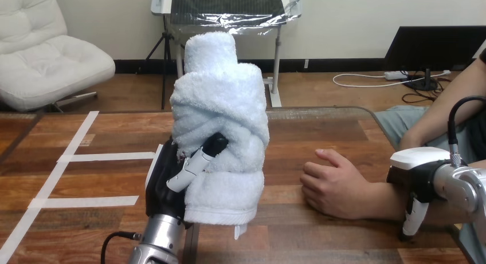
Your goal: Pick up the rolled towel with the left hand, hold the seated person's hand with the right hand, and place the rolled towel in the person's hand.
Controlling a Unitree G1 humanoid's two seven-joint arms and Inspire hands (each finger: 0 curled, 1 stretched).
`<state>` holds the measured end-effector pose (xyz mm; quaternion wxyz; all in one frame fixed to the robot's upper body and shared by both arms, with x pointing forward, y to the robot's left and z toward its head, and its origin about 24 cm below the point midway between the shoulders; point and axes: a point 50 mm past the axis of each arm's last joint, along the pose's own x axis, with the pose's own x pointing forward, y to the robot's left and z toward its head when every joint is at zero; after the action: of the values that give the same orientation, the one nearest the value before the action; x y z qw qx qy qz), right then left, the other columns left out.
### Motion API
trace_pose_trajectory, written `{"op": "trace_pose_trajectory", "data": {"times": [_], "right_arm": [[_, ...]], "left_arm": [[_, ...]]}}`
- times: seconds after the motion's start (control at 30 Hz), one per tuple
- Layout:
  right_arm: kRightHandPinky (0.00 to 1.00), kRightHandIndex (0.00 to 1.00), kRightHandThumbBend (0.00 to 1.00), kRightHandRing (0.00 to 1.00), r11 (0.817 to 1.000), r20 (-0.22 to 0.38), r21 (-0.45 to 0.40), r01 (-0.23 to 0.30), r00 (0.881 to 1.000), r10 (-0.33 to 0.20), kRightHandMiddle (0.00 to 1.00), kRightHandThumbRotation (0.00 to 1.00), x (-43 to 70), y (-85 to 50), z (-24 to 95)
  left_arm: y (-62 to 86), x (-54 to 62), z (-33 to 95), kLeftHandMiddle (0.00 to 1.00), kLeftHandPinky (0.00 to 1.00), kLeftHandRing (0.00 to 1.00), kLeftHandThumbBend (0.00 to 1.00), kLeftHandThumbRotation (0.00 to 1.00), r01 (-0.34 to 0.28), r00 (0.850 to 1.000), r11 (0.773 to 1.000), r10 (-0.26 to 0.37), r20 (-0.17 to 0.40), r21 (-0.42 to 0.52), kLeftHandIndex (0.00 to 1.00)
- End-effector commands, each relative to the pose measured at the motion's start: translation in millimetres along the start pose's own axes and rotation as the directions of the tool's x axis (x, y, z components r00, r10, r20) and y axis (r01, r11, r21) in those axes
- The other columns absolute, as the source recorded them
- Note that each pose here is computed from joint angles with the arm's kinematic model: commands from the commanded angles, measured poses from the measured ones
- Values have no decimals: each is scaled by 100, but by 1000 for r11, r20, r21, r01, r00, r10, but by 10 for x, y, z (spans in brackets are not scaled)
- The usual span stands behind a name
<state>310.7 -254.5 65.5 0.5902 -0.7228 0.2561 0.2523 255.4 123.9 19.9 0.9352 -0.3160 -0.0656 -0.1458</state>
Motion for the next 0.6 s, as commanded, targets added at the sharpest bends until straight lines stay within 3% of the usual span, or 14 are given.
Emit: {"op": "trace_pose_trajectory", "data": {"times": [0.0, 0.3, 0.57], "right_arm": [[29, 53, 74, 46, 999, -2, 34, -30, 1000, 30, 58, 0, 54, 78, 18], [23, 49, 75, 37, 996, 35, 82, 32, 999, -35, 49, 0, 42, 75, 15], [23, 48, 74, 35, 992, 42, 109, 69, 996, -74, 48, 0, 18, 58, 10]], "left_arm": [[-232, 182, 99, 35, 22, 28, 79, 9, 51, 993, 997, -44, 108, -63, 44], [-190, 192, 76, 35, 23, 28, 80, 8, 24, 996, 998, -19, 91, -56, 45], [-125, 213, 42, 35, 24, 29, 81, 10, -47, 999, 997, 45, 29, 65, 45]]}}
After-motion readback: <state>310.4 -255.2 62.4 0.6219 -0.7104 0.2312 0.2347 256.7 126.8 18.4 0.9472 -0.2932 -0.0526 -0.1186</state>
